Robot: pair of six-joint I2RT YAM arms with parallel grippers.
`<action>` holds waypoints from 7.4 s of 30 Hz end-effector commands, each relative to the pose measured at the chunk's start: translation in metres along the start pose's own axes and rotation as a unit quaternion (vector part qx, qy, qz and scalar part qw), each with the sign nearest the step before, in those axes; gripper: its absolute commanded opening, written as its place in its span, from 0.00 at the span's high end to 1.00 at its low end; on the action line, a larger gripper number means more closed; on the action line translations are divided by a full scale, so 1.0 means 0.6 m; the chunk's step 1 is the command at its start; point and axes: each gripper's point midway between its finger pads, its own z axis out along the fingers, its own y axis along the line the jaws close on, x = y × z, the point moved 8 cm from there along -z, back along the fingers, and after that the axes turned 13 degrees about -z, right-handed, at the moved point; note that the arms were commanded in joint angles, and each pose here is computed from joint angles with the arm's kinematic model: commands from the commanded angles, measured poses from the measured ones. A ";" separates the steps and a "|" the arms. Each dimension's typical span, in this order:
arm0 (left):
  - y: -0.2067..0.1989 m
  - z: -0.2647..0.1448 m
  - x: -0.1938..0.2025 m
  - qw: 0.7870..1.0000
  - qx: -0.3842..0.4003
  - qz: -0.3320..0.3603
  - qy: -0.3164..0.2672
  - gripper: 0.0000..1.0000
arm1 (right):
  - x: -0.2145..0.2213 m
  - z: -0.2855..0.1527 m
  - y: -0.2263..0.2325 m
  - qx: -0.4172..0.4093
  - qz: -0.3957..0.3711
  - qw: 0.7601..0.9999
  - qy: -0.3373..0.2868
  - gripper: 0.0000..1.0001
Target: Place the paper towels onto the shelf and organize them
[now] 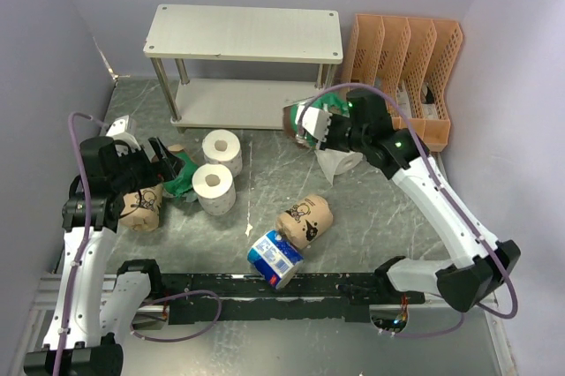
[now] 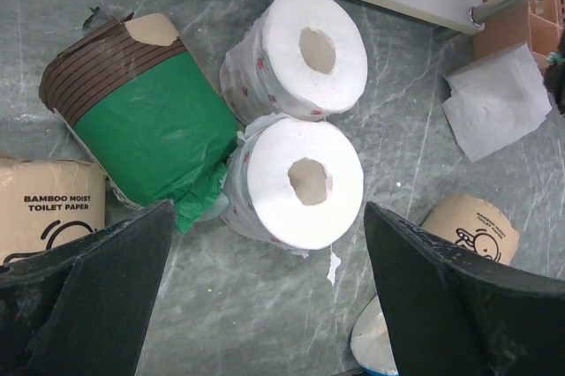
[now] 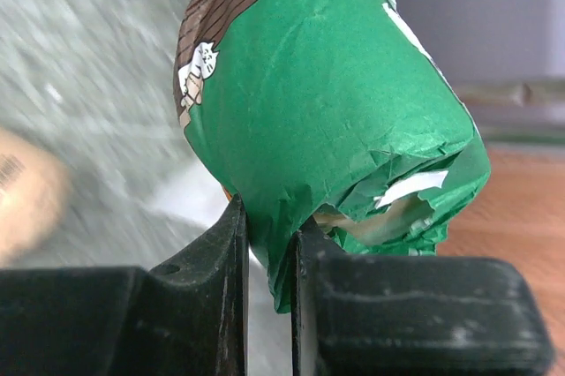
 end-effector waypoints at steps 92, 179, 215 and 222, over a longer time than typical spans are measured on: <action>-0.009 -0.015 -0.007 0.999 0.028 0.014 -0.022 0.00 | -0.284 -0.117 -0.268 0.301 -0.385 0.872 -0.005 0.00; 0.009 -0.001 -0.017 1.000 0.002 -0.004 -0.022 0.01 | 0.178 0.082 0.270 -0.412 0.297 0.853 -0.121 0.18; 0.021 0.007 -0.022 1.000 -0.006 -0.019 -0.014 0.01 | 0.035 -0.161 -0.027 -0.101 -0.163 0.981 0.037 1.00; 0.019 0.003 -0.022 1.000 -0.001 -0.017 -0.017 0.00 | 0.053 -0.231 -0.108 0.011 -0.225 0.948 0.224 1.00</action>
